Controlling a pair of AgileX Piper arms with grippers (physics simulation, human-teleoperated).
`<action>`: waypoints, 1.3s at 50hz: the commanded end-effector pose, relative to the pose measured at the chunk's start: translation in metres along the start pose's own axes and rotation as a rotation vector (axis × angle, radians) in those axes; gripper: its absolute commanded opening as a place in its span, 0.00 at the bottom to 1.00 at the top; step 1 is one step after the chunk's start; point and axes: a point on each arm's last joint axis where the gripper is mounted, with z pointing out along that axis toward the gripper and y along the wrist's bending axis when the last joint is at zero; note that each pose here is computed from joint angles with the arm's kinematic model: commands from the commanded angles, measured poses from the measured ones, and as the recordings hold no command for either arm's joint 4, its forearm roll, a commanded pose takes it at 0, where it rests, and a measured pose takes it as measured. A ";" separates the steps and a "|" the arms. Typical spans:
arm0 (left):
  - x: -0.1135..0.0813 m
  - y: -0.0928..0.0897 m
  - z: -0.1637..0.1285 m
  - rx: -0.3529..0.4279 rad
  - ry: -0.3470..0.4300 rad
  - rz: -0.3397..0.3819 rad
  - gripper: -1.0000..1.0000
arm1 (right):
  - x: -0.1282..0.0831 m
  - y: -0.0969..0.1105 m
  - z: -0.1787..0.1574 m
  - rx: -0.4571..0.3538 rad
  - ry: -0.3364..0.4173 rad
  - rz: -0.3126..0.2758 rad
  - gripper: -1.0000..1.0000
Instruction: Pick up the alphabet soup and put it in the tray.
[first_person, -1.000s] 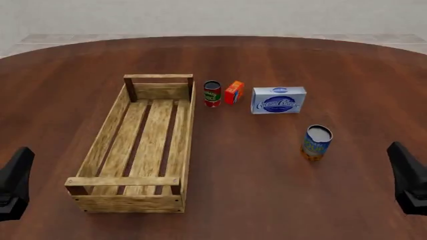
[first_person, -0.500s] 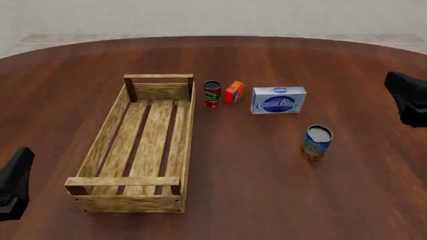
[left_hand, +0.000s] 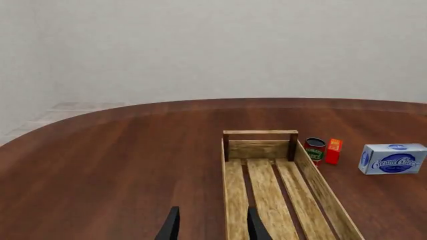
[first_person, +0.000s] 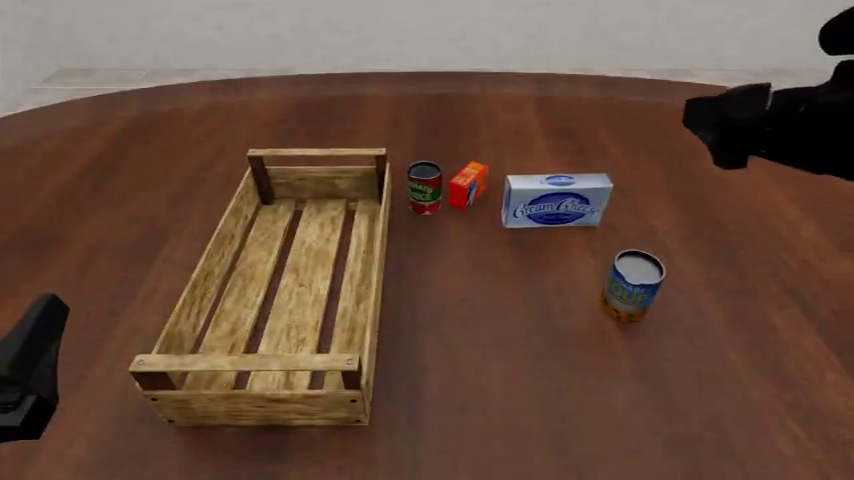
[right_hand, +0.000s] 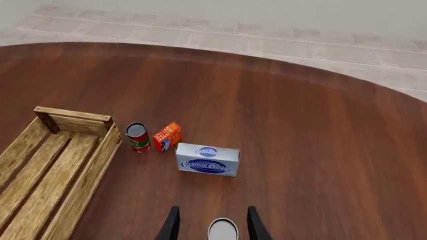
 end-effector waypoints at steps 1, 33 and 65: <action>0.000 0.000 0.000 0.000 0.000 0.000 1.00 | 0.005 -0.004 0.027 0.015 0.071 0.013 1.00; 0.000 0.000 0.000 0.000 0.000 0.000 1.00 | 0.046 -0.015 0.063 0.055 0.175 0.013 1.00; 0.000 0.000 0.000 0.000 0.000 0.000 1.00 | 0.082 -0.016 0.078 0.062 0.236 0.064 1.00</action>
